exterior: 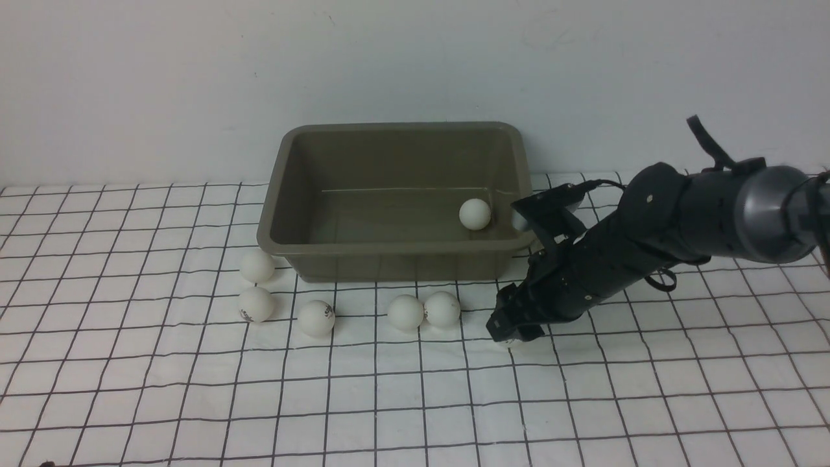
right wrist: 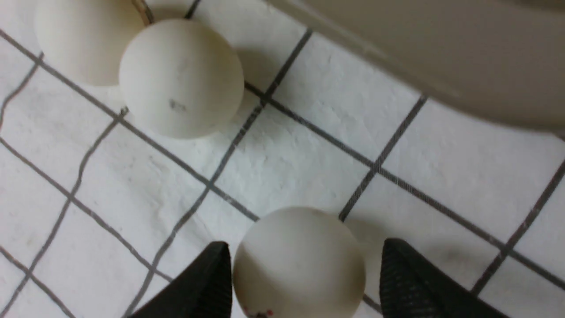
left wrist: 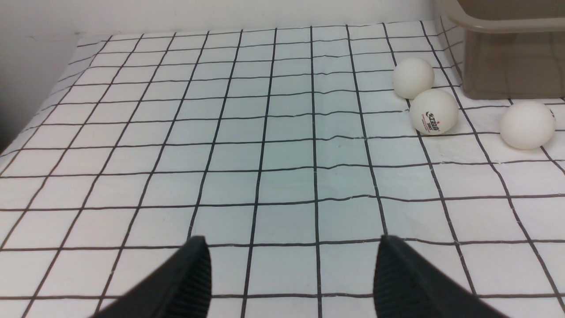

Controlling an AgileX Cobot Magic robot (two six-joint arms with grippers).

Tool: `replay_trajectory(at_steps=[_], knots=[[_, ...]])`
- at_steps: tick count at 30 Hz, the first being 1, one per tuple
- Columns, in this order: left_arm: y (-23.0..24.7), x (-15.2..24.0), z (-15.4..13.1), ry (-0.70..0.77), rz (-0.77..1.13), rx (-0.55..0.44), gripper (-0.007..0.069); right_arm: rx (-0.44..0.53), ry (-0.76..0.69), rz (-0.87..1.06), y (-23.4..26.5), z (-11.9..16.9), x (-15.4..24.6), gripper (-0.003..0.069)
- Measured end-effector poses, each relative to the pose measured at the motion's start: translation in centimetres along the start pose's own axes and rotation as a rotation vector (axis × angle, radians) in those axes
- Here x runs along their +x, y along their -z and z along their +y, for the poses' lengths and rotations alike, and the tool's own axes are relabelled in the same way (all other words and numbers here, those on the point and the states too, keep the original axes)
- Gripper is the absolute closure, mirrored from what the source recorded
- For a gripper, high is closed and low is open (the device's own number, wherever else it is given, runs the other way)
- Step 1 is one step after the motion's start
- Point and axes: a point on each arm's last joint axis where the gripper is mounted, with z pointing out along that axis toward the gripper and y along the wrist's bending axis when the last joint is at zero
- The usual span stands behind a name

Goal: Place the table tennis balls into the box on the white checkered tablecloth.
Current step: 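Reach for and grasp a ping pong ball on the table, then release the ping pong ball into the bin and lift the gripper away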

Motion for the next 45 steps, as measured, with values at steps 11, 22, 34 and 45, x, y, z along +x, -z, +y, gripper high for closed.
replay_trajectory(at_steps=[11, 22, 34, 45], knots=[[0.0, 0.0, 0.0, 0.000, 0.000, 0.000, 0.0178, 0.024, 0.019, 0.033, 0.0, -0.2, 0.3, 0.0306], [0.0, 0.0, 0.0, 0.000, 0.000, 0.000, 0.0178, 0.151, 0.119, 0.018, 4.8, 0.0, -0.7, 0.0306], [0.0, 0.0, 0.0, 0.000, 0.000, 0.000, 0.0178, 0.196, 0.169, -0.179, 11.5, 1.9, -2.6, 0.0306], [0.0, 0.0, 0.0, 0.000, 0.000, 0.000, 0.0178, 0.115, 0.175, -0.249, 6.3, 0.1, -8.4, 0.0306]])
